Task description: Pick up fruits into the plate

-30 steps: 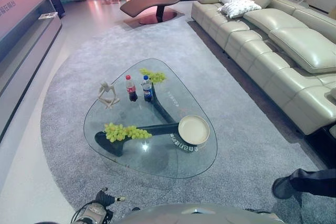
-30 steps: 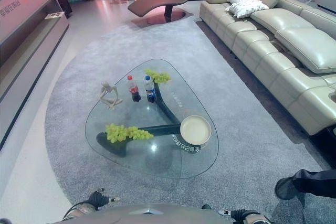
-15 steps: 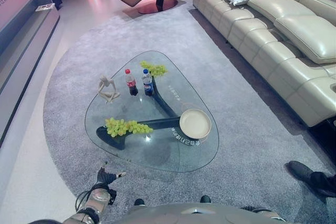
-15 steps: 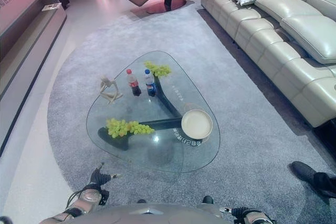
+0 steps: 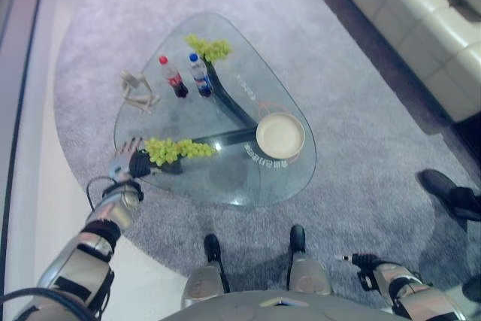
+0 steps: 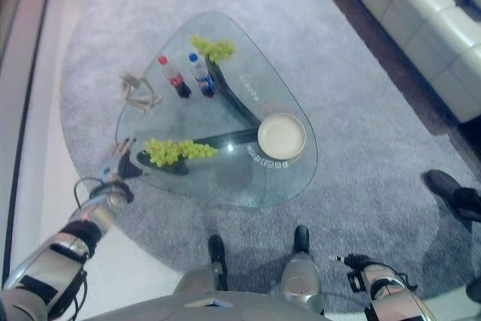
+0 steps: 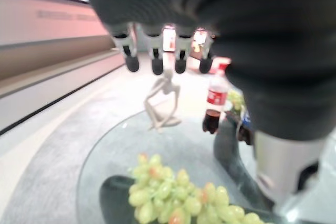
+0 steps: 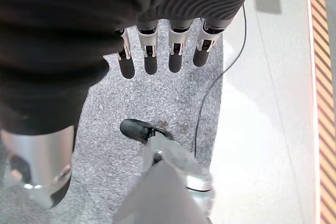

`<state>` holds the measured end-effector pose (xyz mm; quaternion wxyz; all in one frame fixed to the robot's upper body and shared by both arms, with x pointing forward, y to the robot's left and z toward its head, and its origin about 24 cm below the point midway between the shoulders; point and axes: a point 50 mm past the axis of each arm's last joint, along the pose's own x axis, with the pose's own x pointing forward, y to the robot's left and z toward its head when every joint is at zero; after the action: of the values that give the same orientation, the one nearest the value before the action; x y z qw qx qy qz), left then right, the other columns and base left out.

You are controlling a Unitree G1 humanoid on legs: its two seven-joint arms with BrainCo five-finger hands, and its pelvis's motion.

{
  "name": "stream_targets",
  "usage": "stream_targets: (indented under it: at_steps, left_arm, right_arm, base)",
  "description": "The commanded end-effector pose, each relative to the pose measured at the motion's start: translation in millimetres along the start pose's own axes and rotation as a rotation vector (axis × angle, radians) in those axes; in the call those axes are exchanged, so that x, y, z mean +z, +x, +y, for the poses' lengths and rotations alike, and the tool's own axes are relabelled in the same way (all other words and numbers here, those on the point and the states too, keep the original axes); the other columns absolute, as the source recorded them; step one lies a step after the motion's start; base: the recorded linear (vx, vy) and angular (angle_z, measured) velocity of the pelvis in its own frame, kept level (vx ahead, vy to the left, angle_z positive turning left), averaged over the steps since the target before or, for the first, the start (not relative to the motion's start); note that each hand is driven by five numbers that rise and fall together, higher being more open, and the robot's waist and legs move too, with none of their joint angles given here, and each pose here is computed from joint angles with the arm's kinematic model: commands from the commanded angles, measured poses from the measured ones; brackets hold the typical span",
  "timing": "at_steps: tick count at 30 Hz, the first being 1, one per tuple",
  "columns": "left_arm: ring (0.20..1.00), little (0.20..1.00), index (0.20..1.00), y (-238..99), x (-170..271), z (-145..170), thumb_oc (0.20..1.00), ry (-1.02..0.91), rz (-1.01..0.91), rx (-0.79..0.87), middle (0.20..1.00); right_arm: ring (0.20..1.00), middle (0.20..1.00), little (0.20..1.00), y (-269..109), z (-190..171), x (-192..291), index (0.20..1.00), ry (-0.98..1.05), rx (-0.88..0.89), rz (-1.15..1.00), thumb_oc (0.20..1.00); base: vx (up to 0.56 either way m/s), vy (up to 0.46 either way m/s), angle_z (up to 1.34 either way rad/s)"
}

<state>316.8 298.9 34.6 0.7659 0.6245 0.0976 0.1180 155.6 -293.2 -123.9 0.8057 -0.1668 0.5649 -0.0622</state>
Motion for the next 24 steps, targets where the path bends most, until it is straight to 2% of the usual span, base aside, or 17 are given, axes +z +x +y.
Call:
stream_targets:
  at_steps: [1,9,12,15,24]
  left_arm:
    - [1.000,1.000,1.000,20.9,-7.4,40.4,1.000,0.115,-0.004,0.089,1.000]
    - [1.000,1.000,1.000,39.6,-2.5,90.8,1.000,0.136,-0.018,0.272,1.000]
    - [1.000,1.000,1.000,47.9,3.5,120.5,1.000,0.153,-0.025,0.369,1.000]
    - [1.000,1.000,1.000,52.8,8.0,137.2,1.000,0.166,-0.020,0.400,1.000]
    - [1.000,1.000,1.000,61.4,22.3,162.2,1.000,0.224,-0.021,0.442,1.000]
  right_arm:
    - [1.000,1.000,1.000,-1.7,-16.6,8.6,1.000,-0.050,-0.044,-0.027,1.000]
    - [1.000,1.000,1.000,-7.5,-35.1,49.3,1.000,-0.051,-0.078,-0.161,1.000]
    - [1.000,1.000,1.000,-12.0,-40.6,71.6,1.000,-0.045,-0.092,-0.232,1.000]
    - [1.000,1.000,1.000,-15.5,-44.3,84.3,1.000,-0.047,-0.099,-0.271,1.000]
    - [1.000,1.000,1.000,-21.0,-47.9,102.9,1.000,-0.059,-0.119,-0.329,1.000]
  base:
    - [-0.04,0.006,-0.01]
    - [-0.06,0.003,-0.01]
    - [-0.08,-0.004,-0.02]
    - [-0.06,0.015,0.00]
    - [-0.01,0.002,0.00]
